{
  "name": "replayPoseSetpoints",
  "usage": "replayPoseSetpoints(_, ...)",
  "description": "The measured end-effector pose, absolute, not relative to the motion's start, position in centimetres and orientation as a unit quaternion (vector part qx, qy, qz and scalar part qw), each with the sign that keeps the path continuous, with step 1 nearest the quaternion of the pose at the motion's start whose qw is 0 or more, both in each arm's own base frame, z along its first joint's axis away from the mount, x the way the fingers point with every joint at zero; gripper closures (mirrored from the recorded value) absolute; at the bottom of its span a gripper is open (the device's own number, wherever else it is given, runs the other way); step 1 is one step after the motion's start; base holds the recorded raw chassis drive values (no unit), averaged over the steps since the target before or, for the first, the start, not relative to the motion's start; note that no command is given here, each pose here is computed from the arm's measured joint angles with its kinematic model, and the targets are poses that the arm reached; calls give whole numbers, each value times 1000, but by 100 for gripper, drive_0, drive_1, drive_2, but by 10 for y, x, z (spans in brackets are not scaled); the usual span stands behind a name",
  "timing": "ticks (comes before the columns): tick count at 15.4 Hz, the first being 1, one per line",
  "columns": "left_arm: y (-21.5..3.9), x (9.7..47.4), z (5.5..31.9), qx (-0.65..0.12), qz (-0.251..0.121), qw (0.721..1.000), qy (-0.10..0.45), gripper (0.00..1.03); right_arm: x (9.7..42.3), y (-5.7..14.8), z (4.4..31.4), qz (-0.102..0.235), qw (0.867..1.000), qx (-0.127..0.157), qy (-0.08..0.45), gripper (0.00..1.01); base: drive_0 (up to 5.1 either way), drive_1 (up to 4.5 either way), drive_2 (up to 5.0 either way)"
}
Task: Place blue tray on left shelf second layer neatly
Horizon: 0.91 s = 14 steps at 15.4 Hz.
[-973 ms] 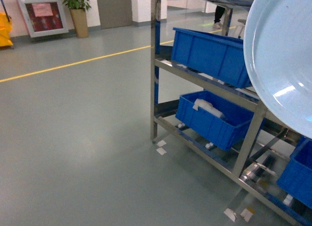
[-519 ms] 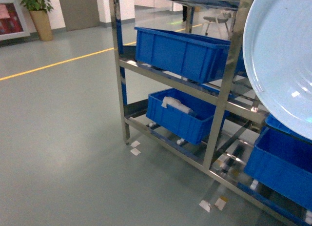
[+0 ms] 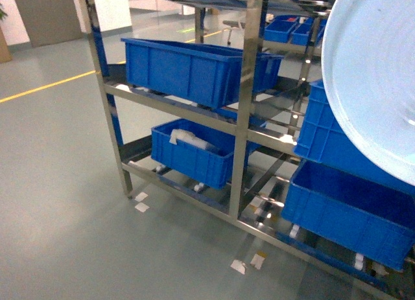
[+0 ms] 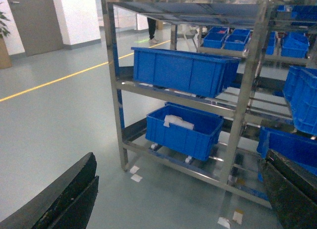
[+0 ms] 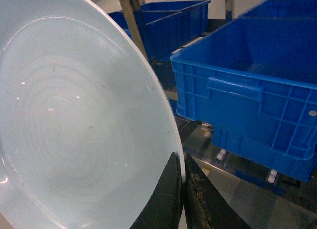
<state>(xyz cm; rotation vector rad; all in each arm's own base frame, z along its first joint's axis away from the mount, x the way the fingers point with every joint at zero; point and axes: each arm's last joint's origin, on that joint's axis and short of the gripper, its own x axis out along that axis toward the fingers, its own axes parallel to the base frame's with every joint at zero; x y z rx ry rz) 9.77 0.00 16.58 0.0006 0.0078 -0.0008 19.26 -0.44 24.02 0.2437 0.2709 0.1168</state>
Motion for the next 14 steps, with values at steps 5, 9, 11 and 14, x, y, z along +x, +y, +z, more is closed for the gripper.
replayPoseSetpoints(5,0,98,166,0,0,1000,2,5,192,-4,241,59,982,121,132,99,-337,276,-468)
replayPoseSetpoints(9,0,98,166,0,0,1000,2,5,193,-4,240,59,982,121,134,99,-188,210,-586)
replayPoseSetpoints(11,0,98,166,0,0,1000,3,5,193,-4,240,59,982,121,135,99,-81,120,-283)
replayPoseSetpoints(14,0,98,166,0,0,1000,2,5,193,-4,240,58,982,121,134,99,11,11,11)
